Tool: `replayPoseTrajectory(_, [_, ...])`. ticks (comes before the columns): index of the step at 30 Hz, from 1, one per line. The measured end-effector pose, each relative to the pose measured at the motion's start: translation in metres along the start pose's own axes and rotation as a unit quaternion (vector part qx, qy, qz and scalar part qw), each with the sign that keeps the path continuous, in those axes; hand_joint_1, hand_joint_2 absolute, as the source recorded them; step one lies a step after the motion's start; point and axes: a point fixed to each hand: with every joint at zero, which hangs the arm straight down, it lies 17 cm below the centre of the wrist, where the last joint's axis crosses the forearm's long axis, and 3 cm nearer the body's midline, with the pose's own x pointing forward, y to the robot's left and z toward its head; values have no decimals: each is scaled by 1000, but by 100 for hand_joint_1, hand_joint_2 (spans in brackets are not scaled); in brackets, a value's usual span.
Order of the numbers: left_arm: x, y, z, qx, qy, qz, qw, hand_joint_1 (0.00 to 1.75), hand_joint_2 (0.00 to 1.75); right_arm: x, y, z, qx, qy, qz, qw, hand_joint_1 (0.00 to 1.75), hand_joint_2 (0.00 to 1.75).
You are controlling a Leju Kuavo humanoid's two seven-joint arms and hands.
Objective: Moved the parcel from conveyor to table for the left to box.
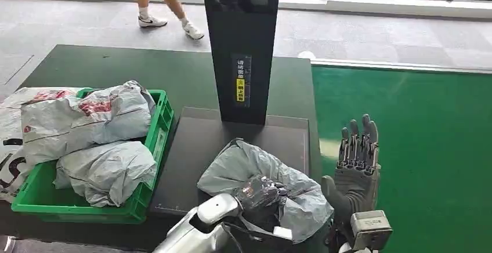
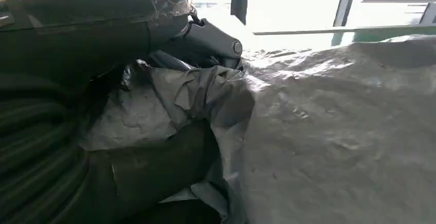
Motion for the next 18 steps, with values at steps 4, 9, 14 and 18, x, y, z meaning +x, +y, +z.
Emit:
replayPoseTrajectory(4, [-3, -1, 1, 1, 5, -5, 1000, 175, 175, 0, 2, -3, 3, -6, 3, 1000, 0, 175])
replayPoseTrajectory(9, [-6, 77, 16, 202, 11, 4, 979, 175, 175, 2, -5, 5, -4, -1, 25, 1000, 0, 175])
replayPoseTrajectory(14, [-1, 194, 74, 422, -3, 25, 906, 175, 175, 9, -17, 12, -20, 0, 44, 999, 0, 175])
replayPoseTrajectory(18, [4, 255, 141, 561, -22, 39, 826, 175, 175, 13, -23, 16, -26, 1, 56, 998, 0, 175])
